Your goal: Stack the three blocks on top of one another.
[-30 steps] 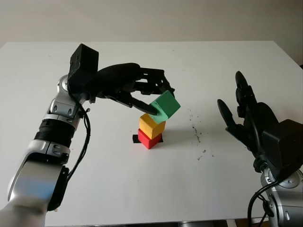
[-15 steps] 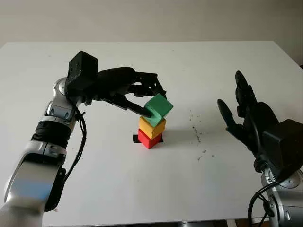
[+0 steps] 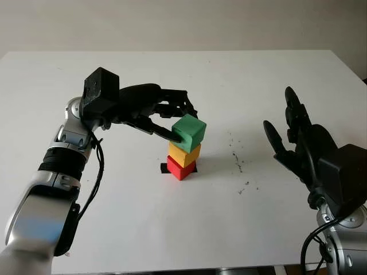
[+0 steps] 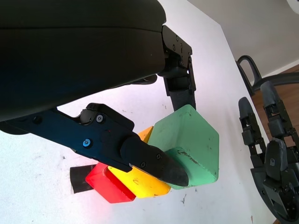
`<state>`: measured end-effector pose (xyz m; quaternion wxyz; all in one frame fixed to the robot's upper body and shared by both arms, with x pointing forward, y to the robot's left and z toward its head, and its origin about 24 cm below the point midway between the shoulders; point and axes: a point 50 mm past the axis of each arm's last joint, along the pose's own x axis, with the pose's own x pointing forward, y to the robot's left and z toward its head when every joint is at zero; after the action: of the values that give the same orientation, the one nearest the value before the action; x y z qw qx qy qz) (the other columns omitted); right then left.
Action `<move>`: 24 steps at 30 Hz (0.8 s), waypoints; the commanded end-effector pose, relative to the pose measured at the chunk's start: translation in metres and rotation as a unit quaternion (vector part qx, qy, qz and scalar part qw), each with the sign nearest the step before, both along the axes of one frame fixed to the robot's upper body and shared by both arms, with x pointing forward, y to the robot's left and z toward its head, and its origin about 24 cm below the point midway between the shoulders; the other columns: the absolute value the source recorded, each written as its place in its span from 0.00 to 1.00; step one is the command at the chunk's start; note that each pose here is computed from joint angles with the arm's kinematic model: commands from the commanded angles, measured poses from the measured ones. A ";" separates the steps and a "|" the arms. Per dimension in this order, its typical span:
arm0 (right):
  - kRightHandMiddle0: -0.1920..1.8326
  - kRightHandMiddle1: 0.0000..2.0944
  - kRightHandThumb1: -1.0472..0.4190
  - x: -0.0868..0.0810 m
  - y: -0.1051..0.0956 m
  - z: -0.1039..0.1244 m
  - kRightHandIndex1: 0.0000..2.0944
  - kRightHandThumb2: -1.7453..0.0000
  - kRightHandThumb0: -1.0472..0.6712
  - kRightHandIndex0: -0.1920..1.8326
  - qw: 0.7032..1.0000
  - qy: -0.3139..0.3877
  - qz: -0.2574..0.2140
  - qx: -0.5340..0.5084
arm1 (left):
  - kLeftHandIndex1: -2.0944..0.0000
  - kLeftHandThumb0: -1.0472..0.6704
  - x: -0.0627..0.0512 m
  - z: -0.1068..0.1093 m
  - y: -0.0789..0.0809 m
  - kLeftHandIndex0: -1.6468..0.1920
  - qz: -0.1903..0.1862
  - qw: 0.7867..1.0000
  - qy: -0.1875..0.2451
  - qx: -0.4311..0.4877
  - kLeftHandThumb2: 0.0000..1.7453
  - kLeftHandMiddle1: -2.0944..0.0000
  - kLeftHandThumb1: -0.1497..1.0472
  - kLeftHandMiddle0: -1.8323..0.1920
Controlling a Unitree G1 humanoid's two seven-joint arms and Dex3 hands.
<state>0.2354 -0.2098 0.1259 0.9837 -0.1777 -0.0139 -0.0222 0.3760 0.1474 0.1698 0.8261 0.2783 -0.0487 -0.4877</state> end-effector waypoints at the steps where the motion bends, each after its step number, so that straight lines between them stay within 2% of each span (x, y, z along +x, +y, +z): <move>1: 0.06 0.03 0.00 -0.002 -0.001 0.004 0.02 0.73 0.23 0.03 1.000 -0.009 -0.001 -0.004 | 0.28 0.35 0.001 0.002 0.001 0.71 -0.001 1.000 -0.001 0.009 0.03 0.98 0.99 0.79; 13: 0.06 0.03 0.00 -0.001 -0.002 0.004 0.03 0.73 0.23 0.03 1.000 -0.006 0.001 -0.006 | 0.28 0.36 0.001 0.004 0.002 0.69 -0.001 1.000 -0.001 0.019 0.03 0.98 0.97 0.79; 15: 0.06 0.03 0.00 -0.001 -0.002 0.004 0.03 0.73 0.23 0.03 1.000 -0.008 0.002 -0.009 | 0.32 0.35 0.001 0.004 0.003 0.69 -0.001 1.000 0.008 0.020 0.03 0.98 0.95 0.81; 20: 0.06 0.03 0.00 0.000 -0.002 0.005 0.03 0.73 0.23 0.03 1.000 -0.010 0.005 -0.012 | 0.52 0.28 0.001 0.005 0.006 0.74 -0.001 0.999 0.017 0.028 0.03 0.98 0.88 0.88; 24: 0.06 0.03 0.00 0.000 -0.003 0.005 0.03 0.72 0.23 0.04 1.000 -0.009 0.007 -0.014 | 0.57 0.26 0.000 0.004 0.006 0.74 -0.003 0.999 0.015 0.032 0.03 0.98 0.86 0.90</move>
<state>0.2356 -0.2108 0.1270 0.9825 -0.1847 -0.0161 -0.0162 0.3763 0.1532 0.1680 0.8214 0.2828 -0.0144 -0.4951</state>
